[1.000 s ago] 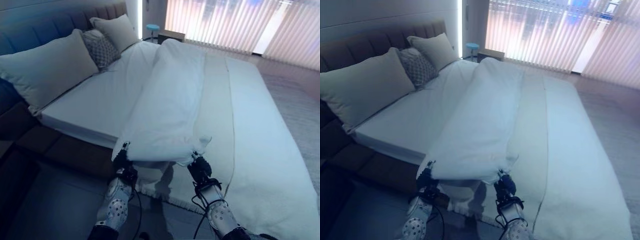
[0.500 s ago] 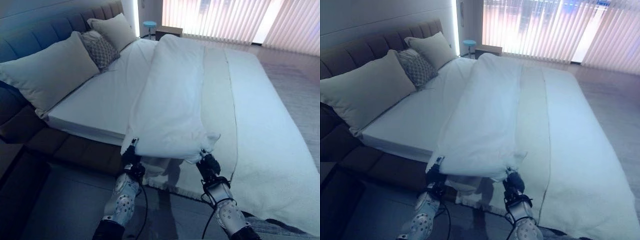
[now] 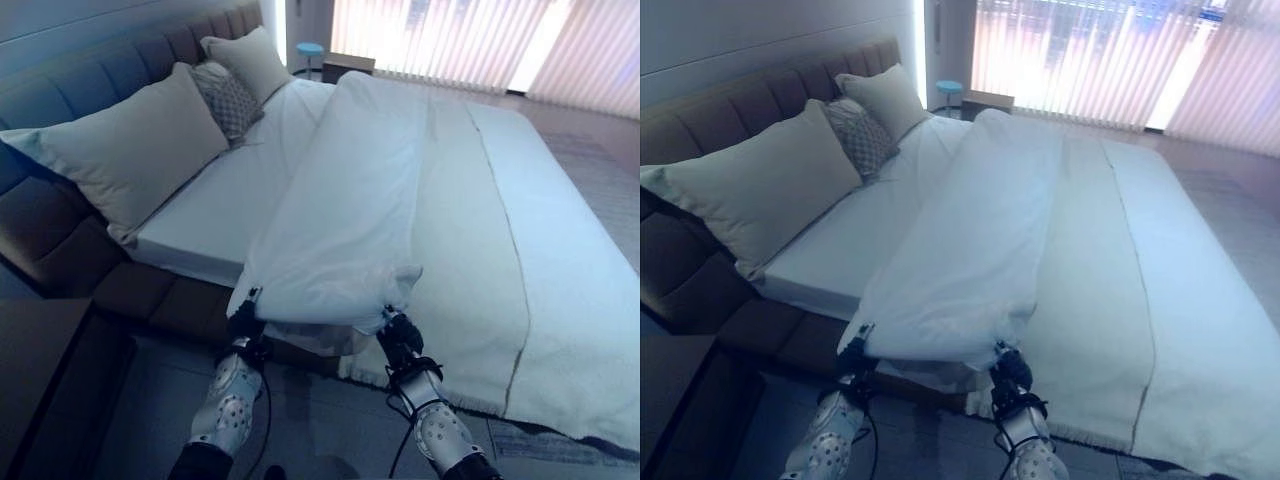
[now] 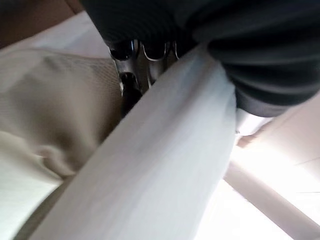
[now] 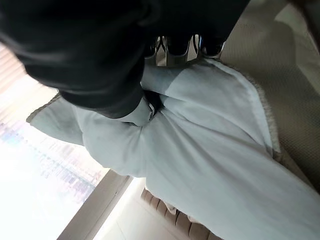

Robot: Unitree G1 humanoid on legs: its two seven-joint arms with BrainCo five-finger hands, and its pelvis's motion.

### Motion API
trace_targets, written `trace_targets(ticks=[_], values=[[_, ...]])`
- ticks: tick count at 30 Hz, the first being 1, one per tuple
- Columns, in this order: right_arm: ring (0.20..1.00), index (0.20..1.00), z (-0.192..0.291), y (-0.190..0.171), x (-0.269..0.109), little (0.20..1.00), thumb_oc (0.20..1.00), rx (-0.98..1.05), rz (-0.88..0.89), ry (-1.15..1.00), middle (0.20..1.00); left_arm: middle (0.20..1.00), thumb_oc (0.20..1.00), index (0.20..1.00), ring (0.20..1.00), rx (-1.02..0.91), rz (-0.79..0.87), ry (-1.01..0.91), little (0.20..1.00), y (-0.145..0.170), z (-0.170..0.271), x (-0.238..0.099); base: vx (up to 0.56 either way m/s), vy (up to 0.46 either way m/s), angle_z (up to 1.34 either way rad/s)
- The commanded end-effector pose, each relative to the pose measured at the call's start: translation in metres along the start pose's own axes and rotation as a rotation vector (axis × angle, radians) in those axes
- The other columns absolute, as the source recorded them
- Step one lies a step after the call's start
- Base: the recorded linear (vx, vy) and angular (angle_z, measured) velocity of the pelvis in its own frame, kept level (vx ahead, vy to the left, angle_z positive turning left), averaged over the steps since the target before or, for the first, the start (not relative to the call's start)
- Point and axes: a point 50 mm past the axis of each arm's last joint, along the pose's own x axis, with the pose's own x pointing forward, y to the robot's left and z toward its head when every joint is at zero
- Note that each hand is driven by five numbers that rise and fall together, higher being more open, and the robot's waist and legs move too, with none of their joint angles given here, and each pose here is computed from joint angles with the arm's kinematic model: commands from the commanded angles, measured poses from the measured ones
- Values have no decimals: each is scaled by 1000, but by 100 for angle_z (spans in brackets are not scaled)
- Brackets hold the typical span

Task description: Make the bed

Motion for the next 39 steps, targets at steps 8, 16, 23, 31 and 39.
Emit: trace_targets(ticks=[8,16,23,31,39], values=[[200,200,16,-78,-29,200,200,-51,-286,-61,200,200,200,200,200,62,197,-20,200,54,-4,-16,35,26,31],[200,200,0,-94,-36,200,200,-79,-358,21,200,200,200,200,200,111,273,108,200,71,-34,-31,36,-25,8],[200,200,1,-96,-27,200,200,-100,-391,23,200,200,200,200,200,200,293,117,200,72,-33,-23,-30,-8,5],[200,200,6,-88,-5,200,200,-123,-408,13,200,200,200,200,200,264,307,83,200,60,-25,3,-93,17,9],[200,200,1,-80,12,200,200,-172,-435,50,200,200,200,200,200,287,349,108,200,55,-29,18,-4,13,-6]])
